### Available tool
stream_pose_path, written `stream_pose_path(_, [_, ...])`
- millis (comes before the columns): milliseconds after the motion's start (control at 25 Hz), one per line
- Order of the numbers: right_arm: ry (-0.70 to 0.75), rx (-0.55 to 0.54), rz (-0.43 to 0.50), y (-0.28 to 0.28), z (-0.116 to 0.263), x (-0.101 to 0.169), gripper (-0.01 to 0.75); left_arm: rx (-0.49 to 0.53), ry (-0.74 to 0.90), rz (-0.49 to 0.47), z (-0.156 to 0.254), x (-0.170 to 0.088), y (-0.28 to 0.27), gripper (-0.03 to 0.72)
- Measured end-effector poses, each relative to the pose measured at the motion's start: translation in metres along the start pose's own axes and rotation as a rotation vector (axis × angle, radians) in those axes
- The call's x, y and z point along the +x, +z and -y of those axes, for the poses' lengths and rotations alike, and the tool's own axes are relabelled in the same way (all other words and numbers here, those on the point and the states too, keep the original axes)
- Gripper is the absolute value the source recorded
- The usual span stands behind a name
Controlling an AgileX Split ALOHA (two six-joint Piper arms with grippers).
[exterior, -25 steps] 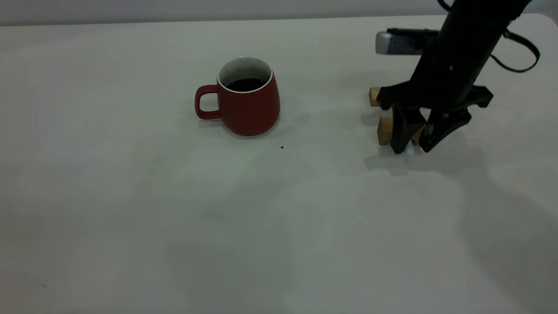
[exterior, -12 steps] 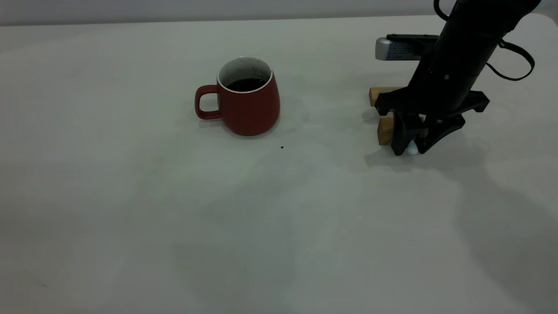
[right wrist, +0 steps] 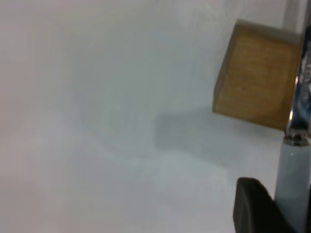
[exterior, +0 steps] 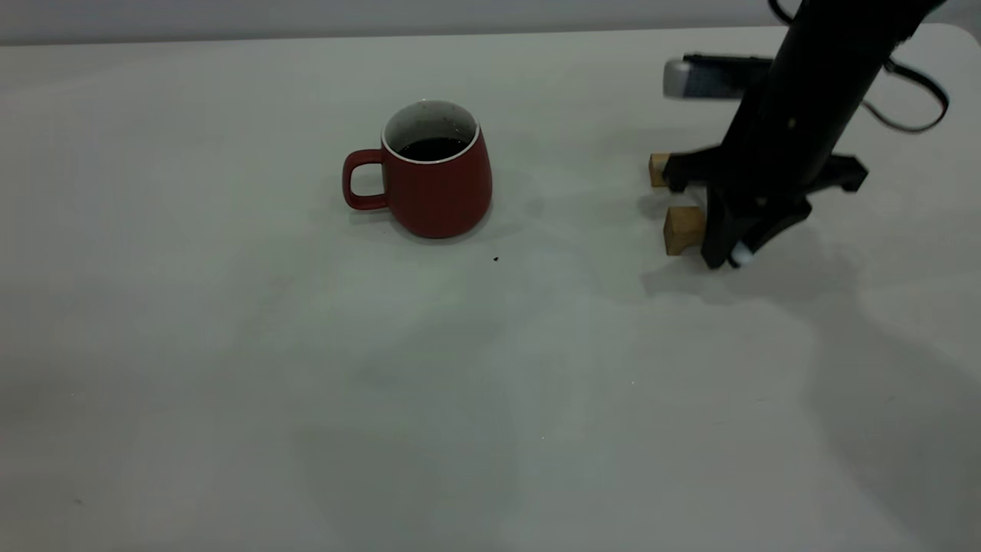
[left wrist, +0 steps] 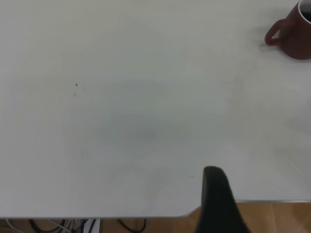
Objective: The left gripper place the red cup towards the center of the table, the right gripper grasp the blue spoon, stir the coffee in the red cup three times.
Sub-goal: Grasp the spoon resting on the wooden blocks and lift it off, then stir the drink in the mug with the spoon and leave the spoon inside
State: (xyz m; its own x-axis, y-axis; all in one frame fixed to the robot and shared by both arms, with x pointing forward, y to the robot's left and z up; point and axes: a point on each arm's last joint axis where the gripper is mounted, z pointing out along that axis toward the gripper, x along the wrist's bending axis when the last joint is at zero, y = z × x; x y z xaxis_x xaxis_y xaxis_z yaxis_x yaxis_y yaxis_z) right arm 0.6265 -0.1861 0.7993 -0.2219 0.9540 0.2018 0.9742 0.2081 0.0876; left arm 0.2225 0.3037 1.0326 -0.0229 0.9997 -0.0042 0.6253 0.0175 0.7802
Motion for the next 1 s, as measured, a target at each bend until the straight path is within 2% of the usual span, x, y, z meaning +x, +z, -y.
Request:
stream_pose_path(160, [0.025,-0.064,-0.047,-0.039,-0.008,0.012,0.128,0.0,0.0,0.0,0.0,0.0,0.0,0.535])
stream_pose_path(280, [0.12,-0.082,-0.166,-0.064,-0.011,0.028,0.128,0.0,0.0,0.0,0.0,0.0,0.0,0.535])
stream_pose_path(560, [0.402,-0.036,-0.558,-0.069,-0.016,0.058,0.128,0.0,0.0,0.0,0.0,0.0,0.0,0.535])
stream_pose_path(760, [0.571,0.008,-0.9,-0.065,-0.024,0.075,0.128,0.0,0.0,0.0,0.0,0.0,0.0,0.535])
stream_pose_path(880, [0.655,0.045,-1.065,-0.061,-0.027,0.087,0.128,0.0,0.0,0.0,0.0,0.0,0.0,0.535])
stream_pose_path(1000, [0.733,0.085,-1.141,-0.057,-0.029,0.095,0.128,0.0,0.0,0.0,0.0,0.0,0.0,0.535])
